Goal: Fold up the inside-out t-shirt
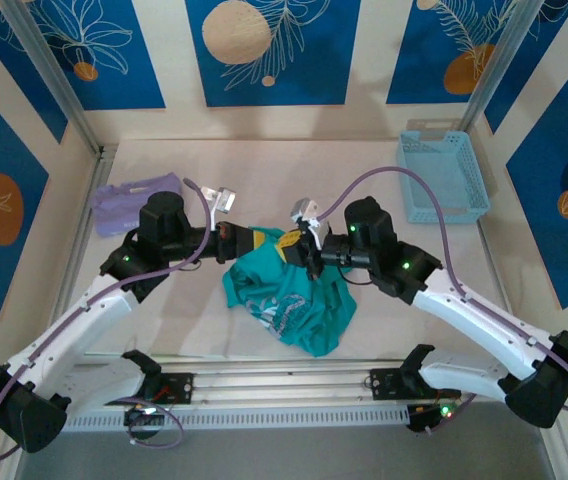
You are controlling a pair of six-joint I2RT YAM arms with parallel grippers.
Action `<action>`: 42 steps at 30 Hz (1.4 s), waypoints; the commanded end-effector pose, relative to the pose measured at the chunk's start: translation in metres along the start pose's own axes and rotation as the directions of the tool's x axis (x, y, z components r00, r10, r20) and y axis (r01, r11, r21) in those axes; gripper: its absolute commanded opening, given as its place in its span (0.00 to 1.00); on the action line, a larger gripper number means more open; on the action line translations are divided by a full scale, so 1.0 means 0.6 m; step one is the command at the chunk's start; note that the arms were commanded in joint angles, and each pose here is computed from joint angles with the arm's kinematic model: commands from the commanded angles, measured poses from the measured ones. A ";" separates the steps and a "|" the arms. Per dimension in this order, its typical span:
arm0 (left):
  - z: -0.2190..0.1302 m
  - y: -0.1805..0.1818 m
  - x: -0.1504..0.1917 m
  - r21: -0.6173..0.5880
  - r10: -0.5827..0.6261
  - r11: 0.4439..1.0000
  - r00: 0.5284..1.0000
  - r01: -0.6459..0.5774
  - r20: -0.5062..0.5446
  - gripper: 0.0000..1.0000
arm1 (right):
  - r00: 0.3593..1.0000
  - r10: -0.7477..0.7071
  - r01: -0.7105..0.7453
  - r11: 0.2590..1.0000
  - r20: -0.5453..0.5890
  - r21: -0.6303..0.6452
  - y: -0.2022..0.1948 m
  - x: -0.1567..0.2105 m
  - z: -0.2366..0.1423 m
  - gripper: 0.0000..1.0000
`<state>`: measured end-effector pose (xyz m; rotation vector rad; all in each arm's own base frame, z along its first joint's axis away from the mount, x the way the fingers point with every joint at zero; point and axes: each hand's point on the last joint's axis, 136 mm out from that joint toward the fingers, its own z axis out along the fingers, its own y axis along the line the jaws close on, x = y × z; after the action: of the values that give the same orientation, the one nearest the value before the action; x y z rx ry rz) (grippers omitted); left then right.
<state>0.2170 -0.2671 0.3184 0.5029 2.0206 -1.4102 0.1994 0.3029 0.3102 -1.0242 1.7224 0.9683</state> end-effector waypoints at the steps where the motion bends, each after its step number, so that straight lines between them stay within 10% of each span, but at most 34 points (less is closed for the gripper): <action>1: -0.008 0.012 -0.019 -0.069 0.038 0.997 0.999 -0.035 0.032 0.00 | 0.999 0.006 -0.010 0.996 -0.044 -0.089 0.031 -0.009 -0.026 0.00; 18: -0.022 0.047 -0.033 -0.203 0.081 0.977 0.994 -0.065 0.070 0.00 | 0.997 0.021 -0.050 0.916 -0.077 -0.398 0.136 -0.046 -0.004 0.00; 35: -0.027 -0.013 -0.027 -0.034 0.150 0.988 0.986 -0.148 0.066 0.00 | 0.990 0.124 -0.126 0.992 -0.068 -0.026 -0.005 0.034 -0.008 0.45; 38: -0.025 -0.012 -0.028 -0.032 0.145 0.989 0.987 -0.143 0.066 0.00 | 0.993 0.093 -0.100 0.991 -0.074 -0.092 0.023 0.031 0.017 0.40; 42: -0.023 -0.001 -0.031 -0.064 0.141 0.989 0.988 -0.137 0.069 0.00 | 0.999 0.022 -0.027 0.976 -0.028 -0.214 0.085 0.006 0.025 0.00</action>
<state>0.2235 -0.2544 0.3264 0.5414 1.9607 -1.2685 0.1749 0.3206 0.2862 -1.0973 1.8241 1.1182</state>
